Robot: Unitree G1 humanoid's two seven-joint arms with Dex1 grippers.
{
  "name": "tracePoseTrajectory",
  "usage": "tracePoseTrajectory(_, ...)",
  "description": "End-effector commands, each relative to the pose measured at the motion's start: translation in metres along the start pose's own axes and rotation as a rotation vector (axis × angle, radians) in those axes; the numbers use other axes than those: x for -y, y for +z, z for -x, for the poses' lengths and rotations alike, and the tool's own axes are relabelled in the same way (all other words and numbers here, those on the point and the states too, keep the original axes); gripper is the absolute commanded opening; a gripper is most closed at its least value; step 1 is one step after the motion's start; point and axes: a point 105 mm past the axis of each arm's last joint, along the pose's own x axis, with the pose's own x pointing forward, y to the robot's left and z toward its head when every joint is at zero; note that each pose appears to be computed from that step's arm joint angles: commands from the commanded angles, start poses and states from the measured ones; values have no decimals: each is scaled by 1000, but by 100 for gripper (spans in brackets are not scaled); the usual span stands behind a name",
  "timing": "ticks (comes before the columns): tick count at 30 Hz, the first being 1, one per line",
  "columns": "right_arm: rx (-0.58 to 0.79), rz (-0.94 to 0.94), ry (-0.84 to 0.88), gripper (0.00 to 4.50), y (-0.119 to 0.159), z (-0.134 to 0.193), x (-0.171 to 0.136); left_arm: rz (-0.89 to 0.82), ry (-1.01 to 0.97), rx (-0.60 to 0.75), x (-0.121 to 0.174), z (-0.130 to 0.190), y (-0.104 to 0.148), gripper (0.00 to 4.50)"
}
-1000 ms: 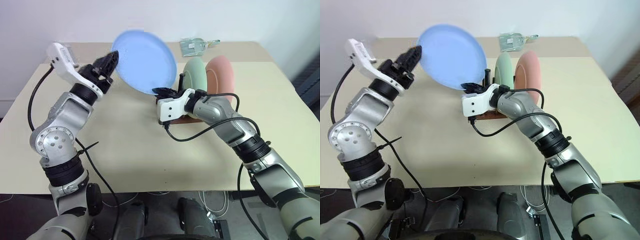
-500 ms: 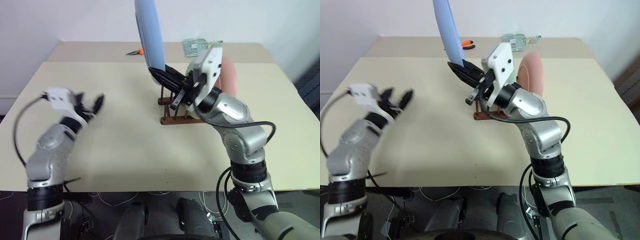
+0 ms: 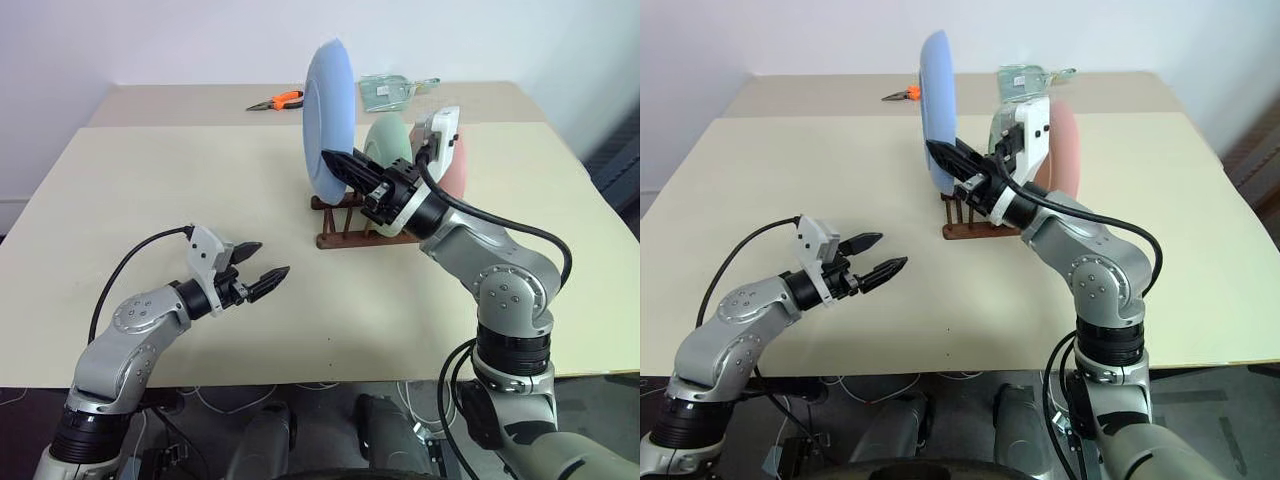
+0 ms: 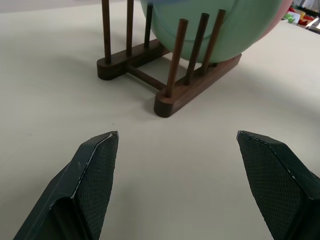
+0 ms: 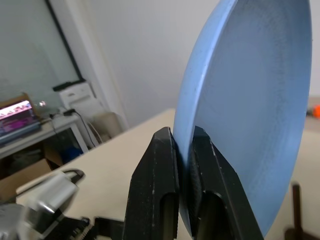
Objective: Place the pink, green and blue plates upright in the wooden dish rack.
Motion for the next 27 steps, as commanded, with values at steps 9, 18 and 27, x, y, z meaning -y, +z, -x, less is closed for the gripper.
tracePoseTrajectory(9, -1, 6, -120, 0, -2, -2, 25, -32, -42, 43, 12, -3, 13, 388)
tracePoseTrajectory(18, 46, 371, -18, 254, 29, -5, -3, -29, -42, 39, 14, -5, 12, 394)
tracePoseTrajectory(27, -146, 691, -121, 168, 58, 65, 33, -33, -116, 18, 20, -13, 11, 394)
